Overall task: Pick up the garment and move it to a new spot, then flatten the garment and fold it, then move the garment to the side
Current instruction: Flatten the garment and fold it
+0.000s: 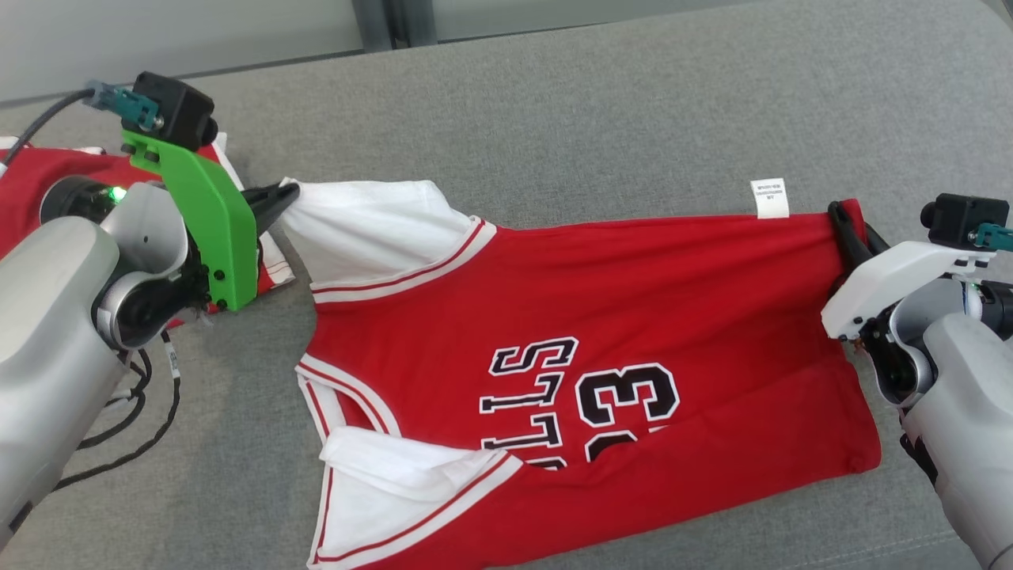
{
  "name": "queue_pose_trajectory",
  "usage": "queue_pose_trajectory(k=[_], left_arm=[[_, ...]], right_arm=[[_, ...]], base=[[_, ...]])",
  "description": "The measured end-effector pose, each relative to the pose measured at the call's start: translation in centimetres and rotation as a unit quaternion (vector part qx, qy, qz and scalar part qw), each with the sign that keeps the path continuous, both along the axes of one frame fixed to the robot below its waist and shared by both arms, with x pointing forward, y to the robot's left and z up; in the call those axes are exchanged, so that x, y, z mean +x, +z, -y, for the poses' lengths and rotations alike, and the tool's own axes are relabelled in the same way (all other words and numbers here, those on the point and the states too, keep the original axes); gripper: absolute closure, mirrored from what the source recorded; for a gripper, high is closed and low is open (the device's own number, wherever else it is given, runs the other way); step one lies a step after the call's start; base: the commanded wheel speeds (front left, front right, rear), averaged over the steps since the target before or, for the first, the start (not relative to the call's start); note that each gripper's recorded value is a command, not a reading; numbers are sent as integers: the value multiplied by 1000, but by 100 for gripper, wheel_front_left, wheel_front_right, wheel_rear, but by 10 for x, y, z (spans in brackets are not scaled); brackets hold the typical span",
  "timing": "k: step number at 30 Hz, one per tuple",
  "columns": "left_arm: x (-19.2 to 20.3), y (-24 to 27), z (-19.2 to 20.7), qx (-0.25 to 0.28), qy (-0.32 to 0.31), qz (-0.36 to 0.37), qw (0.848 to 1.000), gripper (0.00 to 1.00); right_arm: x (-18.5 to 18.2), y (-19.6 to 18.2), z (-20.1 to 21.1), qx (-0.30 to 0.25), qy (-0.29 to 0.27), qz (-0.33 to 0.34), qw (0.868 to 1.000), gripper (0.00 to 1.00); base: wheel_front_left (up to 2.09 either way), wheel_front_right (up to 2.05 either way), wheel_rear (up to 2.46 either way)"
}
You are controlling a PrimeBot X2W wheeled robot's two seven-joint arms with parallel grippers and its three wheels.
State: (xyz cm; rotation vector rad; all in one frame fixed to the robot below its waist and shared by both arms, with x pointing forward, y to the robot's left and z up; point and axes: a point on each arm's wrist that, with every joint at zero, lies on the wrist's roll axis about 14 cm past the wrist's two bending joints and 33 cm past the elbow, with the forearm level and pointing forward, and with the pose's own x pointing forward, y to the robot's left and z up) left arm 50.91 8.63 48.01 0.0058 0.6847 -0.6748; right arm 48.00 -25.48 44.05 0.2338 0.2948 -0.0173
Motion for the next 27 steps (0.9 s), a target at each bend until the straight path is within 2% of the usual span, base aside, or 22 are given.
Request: queue_pose_trajectory(k=[8,16,27], left_arm=[[-49,20,-6,-21,-10,-28,999,100],[-110,21,3,-44,-51,-117,991,100],[-149,10,10,-38,-81,-193,977,100]], right_arm=[[-9,23,-17,-3,29,25,999,100],[-18,33,-23,-15,53,21,998,100],[-20,25,-29,-33,91,-5,995,100]], base=[[0,0,0],[0,0,0],[0,0,0]])
